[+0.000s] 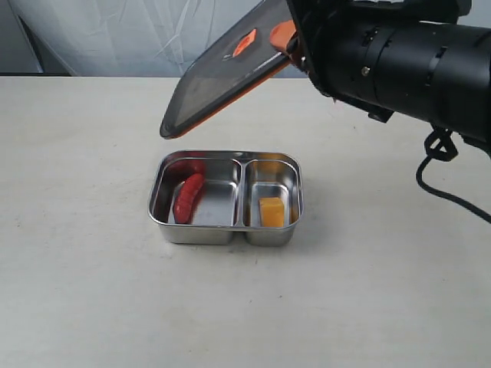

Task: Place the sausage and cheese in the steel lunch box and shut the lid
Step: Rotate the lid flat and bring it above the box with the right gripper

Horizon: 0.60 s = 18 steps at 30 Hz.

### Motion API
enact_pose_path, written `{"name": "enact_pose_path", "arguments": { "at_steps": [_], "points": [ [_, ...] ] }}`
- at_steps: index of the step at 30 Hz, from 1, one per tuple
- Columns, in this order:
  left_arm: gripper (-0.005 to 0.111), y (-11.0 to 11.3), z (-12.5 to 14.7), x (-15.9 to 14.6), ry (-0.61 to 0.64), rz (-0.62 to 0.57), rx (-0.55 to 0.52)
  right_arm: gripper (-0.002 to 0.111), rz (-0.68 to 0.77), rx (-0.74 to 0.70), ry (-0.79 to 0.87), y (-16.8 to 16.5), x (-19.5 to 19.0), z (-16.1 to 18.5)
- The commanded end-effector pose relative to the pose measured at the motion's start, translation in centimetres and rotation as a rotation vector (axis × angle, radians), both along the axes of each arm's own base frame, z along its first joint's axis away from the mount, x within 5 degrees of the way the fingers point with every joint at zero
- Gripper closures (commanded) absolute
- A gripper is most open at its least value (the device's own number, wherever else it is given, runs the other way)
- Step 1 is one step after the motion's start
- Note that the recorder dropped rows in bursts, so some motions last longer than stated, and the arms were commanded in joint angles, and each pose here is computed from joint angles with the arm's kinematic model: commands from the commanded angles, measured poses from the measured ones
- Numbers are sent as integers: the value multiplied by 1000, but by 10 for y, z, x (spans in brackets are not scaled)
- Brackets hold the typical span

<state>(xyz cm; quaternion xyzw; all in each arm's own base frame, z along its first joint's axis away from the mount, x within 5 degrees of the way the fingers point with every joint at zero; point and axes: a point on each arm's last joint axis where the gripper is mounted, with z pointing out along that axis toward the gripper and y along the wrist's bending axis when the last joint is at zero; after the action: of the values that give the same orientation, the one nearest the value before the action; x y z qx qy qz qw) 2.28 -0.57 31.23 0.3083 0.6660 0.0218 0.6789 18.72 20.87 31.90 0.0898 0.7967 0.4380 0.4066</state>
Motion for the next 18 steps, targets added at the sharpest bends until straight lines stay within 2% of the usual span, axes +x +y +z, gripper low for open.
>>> {"name": "enact_pose_path", "arguments": {
  "at_steps": [1, 5, 11, 14, 18],
  "points": [
    [56, -1, 1, -1, 1, -14, -26, 109, 83, 24, 26, 5, -6, 3],
    [56, -1, 1, -1, 1, -14, -26, 109, 192, -23, 0, 11, -15, 1],
    [56, 0, 1, -1, 0, -13, -25, 109, 145, -68, -148, 20, -24, 8],
    [56, 0, 1, -1, -2, -13, -25, 109, 157, -14, -315, 28, -34, 20],
    [56, 0, 1, -1, -2, -13, -25, 109, 195, 134, -401, 30, -40, 15]
  ]
}}
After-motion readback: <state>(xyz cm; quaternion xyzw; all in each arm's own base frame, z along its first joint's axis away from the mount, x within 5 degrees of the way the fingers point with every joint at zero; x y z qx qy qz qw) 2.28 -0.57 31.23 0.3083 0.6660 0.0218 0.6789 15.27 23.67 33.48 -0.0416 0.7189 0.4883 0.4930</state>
